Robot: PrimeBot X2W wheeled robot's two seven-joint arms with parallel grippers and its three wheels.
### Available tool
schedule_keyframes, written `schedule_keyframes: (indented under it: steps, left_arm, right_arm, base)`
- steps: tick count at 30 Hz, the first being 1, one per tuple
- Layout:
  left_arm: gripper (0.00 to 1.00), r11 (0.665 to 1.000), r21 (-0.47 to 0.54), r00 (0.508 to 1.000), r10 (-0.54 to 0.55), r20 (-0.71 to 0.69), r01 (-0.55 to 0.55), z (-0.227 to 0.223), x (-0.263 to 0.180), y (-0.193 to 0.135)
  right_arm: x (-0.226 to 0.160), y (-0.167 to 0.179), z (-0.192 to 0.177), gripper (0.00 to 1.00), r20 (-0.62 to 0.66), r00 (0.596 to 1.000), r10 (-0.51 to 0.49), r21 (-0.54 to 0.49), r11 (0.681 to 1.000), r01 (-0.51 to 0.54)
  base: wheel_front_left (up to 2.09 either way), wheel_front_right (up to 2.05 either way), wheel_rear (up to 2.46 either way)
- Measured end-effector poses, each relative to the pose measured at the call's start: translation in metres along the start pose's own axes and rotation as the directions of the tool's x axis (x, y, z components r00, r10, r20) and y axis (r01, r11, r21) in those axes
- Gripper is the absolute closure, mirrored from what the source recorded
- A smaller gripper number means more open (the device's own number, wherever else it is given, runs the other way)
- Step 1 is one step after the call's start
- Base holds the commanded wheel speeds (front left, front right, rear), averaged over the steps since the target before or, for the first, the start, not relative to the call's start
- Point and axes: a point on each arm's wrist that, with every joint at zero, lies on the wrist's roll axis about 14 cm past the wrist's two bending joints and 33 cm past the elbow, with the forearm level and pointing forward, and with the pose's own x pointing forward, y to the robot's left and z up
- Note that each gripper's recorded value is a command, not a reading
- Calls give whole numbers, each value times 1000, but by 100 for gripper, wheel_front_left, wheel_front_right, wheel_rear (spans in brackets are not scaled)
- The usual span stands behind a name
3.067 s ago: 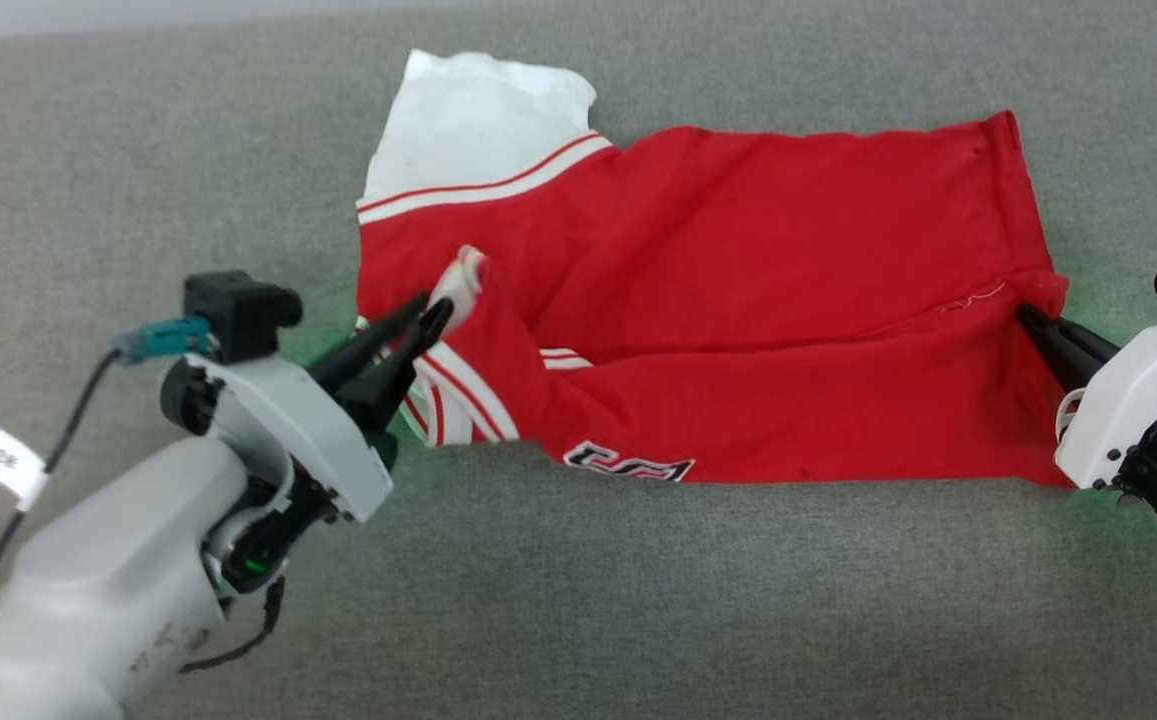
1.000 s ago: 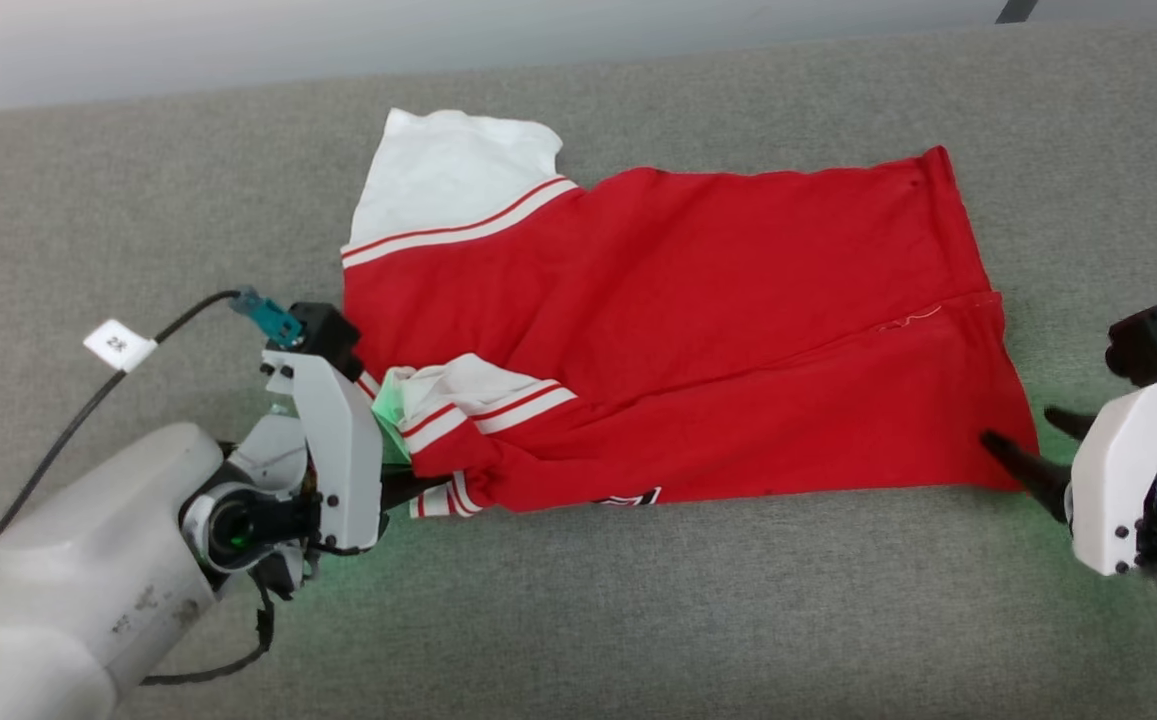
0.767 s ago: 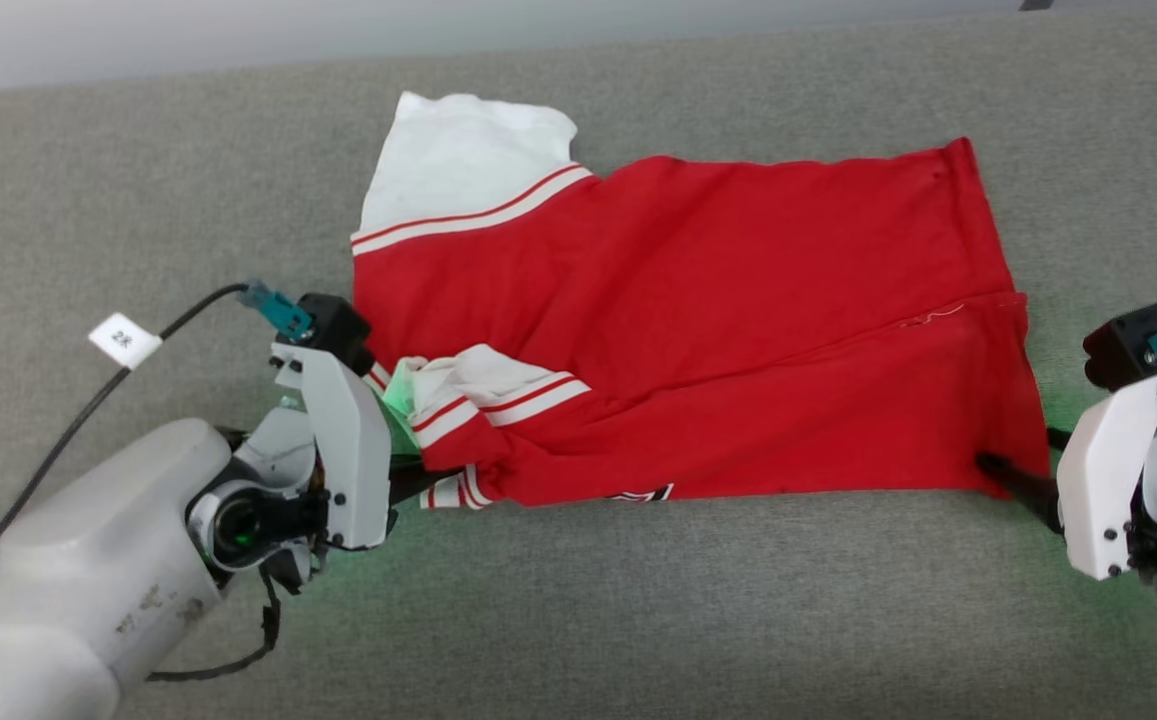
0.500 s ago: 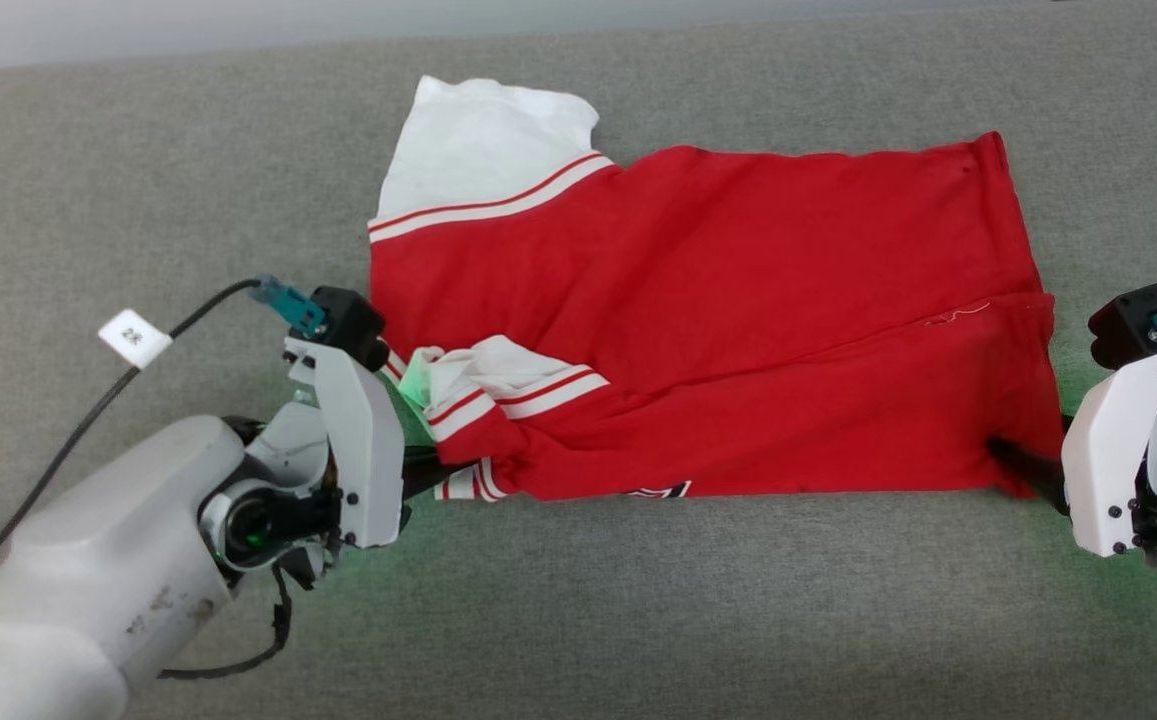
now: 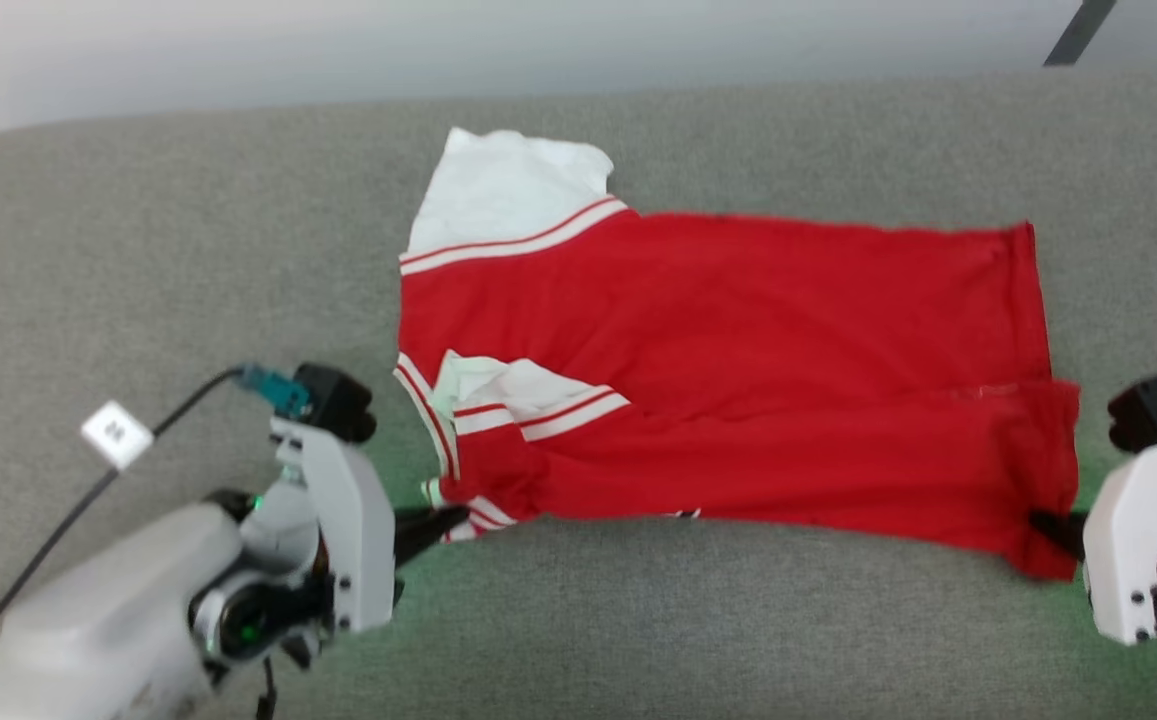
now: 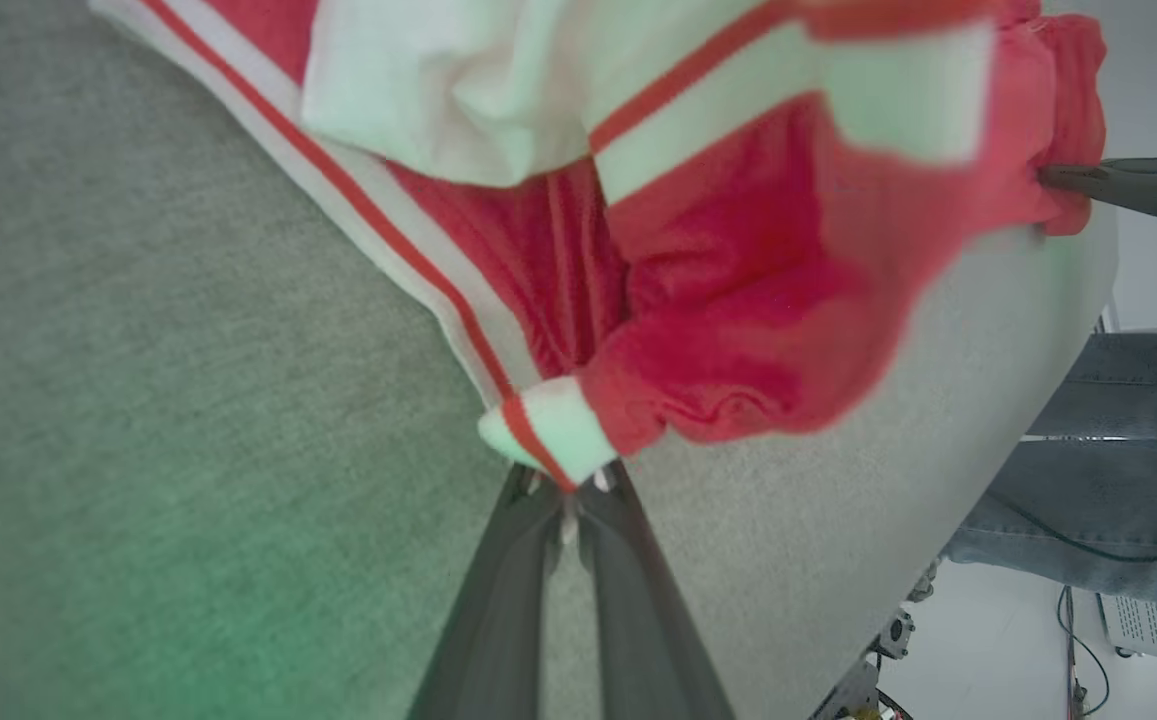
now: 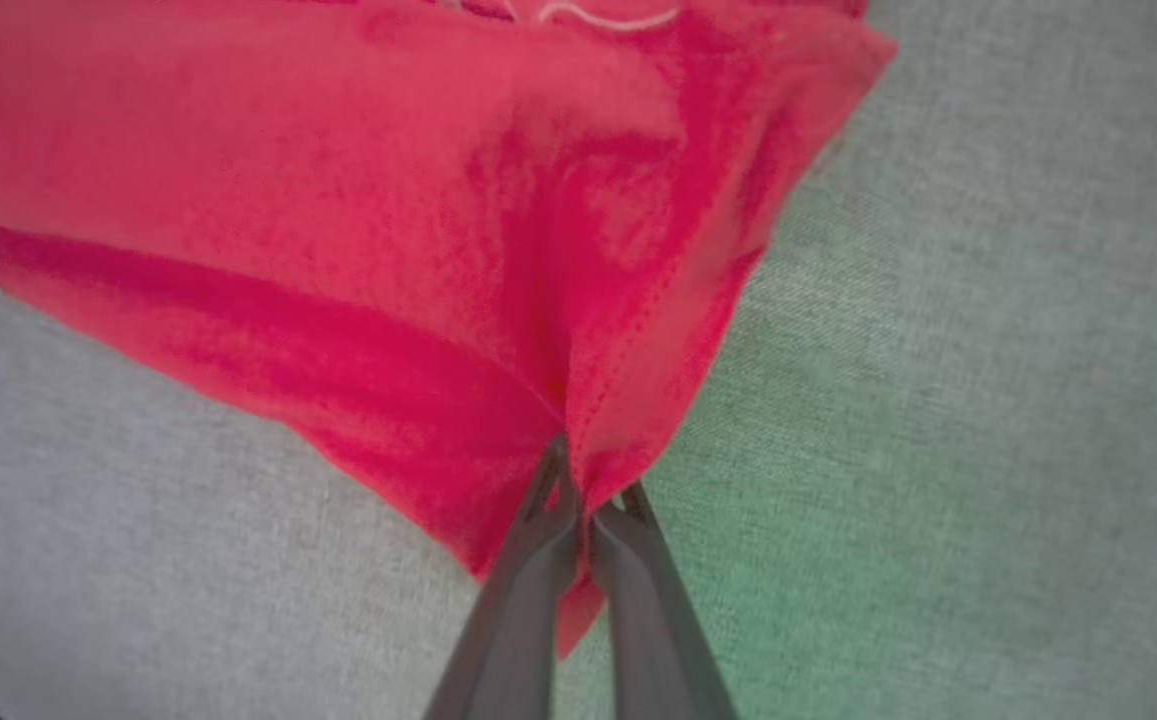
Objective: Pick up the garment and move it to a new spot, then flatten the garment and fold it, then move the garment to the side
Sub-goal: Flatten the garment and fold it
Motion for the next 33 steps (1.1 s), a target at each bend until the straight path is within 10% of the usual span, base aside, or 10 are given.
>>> schedule_keyframes:
  steps: [20,21,22,23,24,25,33]
  left_arm:
    - [100,998,-46,999,-30,35,31,-53,-64,-45]
    - [86,999,-45,998,-24,51,26,-50,-65,-44]
    - [61,999,-44,998,-18,65,21,-47,-66,-44]
    - [51,999,-45,997,-14,70,18,-47,-66,-44]
    - [9,999,-41,997,-13,75,17,-46,-66,-44]
    - [0,999,-37,996,-15,88,18,-44,-67,-45]
    - [0,997,-8,957,71,280,-72,7,-84,-25]
  right_arm:
    - [-38,5,-40,100,-52,998,20,-11,1000,-20]
    - [-39,4,-37,100,-36,999,16,-10,1000,-16]
    - [-40,2,-33,89,-19,1000,8,-12,1000,-8]
    - [-40,1,-30,56,-6,1000,1,-15,1000,-1]
    - [-40,2,-27,30,15,1000,0,-10,1000,0]
    - [-41,2,-23,0,39,999,-1,-1,1000,1]
    - [-63,-14,37,0,359,929,-92,28,996,88]
  base:
    - [0,0,0]
    - [0,0,0]
    - [0,0,0]
    - [0,0,0]
    - [0,0,0]
    - [0,0,0]
    - [0,0,0]
